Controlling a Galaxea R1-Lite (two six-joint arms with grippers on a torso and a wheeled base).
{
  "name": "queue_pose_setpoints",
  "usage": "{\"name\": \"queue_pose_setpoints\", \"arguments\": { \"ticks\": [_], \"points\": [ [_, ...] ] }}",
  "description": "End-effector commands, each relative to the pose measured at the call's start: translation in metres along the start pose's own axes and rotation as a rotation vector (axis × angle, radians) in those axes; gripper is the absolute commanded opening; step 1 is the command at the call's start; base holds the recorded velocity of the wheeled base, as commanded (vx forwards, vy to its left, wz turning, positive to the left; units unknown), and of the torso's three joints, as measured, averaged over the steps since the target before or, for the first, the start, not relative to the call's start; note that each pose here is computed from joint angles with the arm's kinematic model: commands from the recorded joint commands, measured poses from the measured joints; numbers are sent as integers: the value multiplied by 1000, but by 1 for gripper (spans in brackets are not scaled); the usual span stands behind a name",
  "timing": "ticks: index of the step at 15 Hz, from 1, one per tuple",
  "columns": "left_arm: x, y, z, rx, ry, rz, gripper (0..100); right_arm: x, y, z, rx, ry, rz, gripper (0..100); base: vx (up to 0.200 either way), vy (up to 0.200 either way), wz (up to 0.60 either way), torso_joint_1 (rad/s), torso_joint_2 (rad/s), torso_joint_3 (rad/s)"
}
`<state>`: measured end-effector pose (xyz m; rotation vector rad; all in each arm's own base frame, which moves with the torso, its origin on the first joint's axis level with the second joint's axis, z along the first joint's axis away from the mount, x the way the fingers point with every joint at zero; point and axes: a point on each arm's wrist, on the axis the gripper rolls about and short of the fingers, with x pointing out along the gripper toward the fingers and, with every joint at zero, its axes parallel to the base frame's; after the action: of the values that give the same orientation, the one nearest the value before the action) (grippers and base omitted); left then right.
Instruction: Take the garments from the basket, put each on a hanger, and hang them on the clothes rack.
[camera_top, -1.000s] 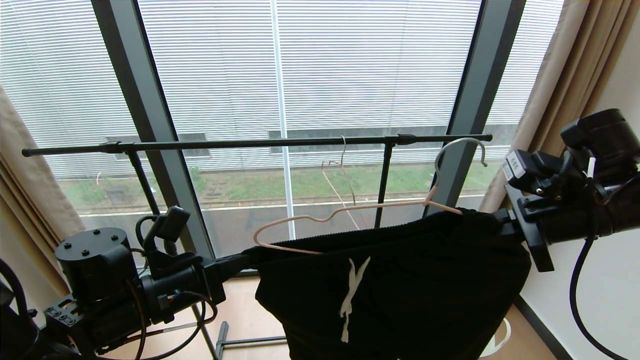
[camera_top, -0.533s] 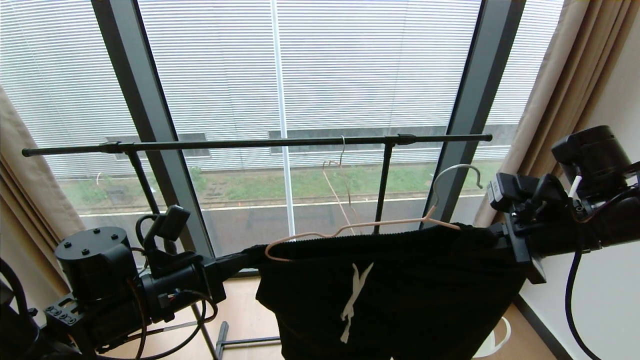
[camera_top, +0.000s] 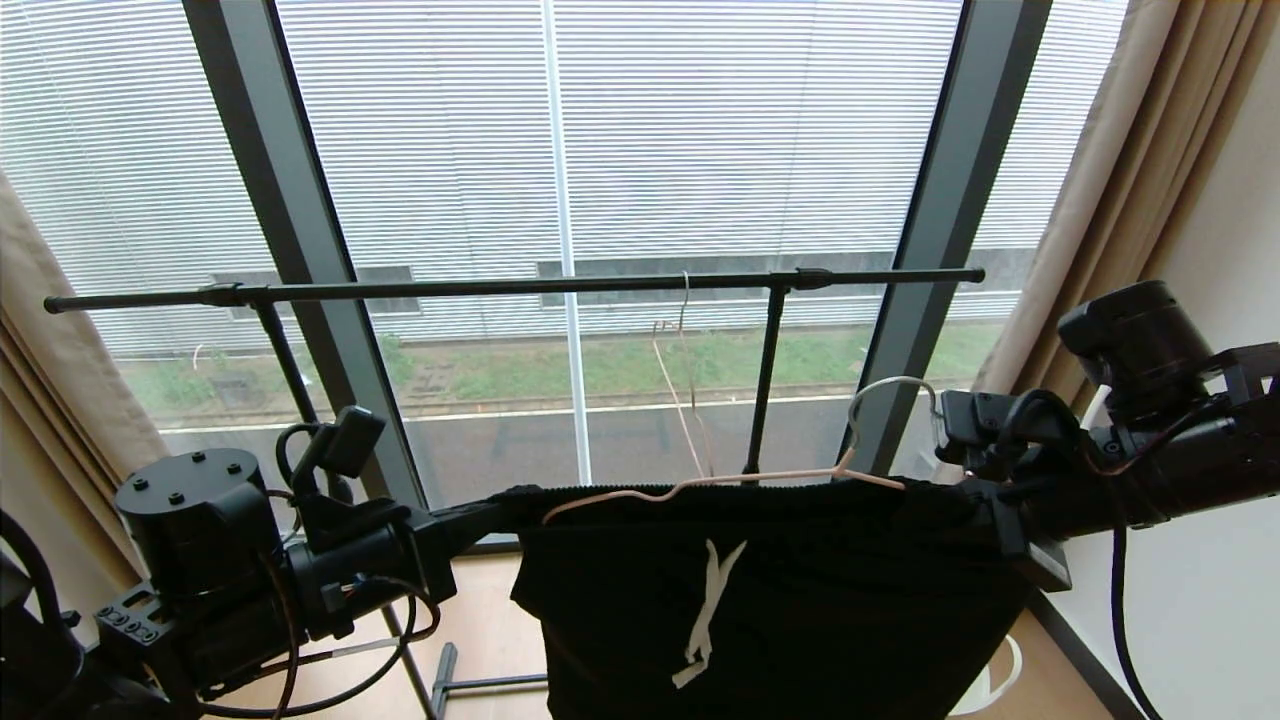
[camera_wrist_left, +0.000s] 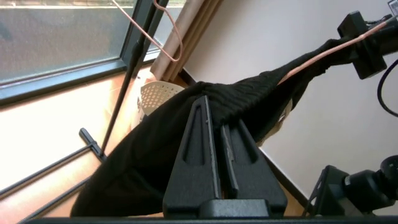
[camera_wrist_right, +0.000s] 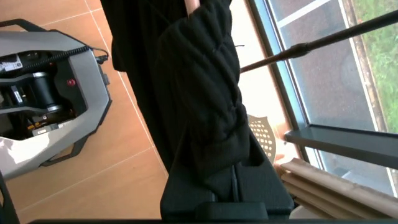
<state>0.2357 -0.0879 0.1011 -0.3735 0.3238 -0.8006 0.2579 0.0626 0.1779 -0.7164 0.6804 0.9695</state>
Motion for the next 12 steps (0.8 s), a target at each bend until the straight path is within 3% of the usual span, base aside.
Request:
{"name": "queue_pose_setpoints", "arguments": {
  "ticks": [1,4,8,12],
  "points": [
    [1,1,-1,40,8,0,0,8,2,-4,3,9,12,0,0,0,0,0,0,0],
    [9,3,2,44,44,8,0,14,3,-9,-10,-12,-18,0,0,0,0,0,0,0],
    [21,-16,44,73,130,36,0,33,9,-24,-8,-14,-26,0,0,0,0,0,0,0],
    [34,-28,54,133,212,104,0,39,9,-36,15,0,-32,0,0,0,0,0,0,0]
  ]
}}
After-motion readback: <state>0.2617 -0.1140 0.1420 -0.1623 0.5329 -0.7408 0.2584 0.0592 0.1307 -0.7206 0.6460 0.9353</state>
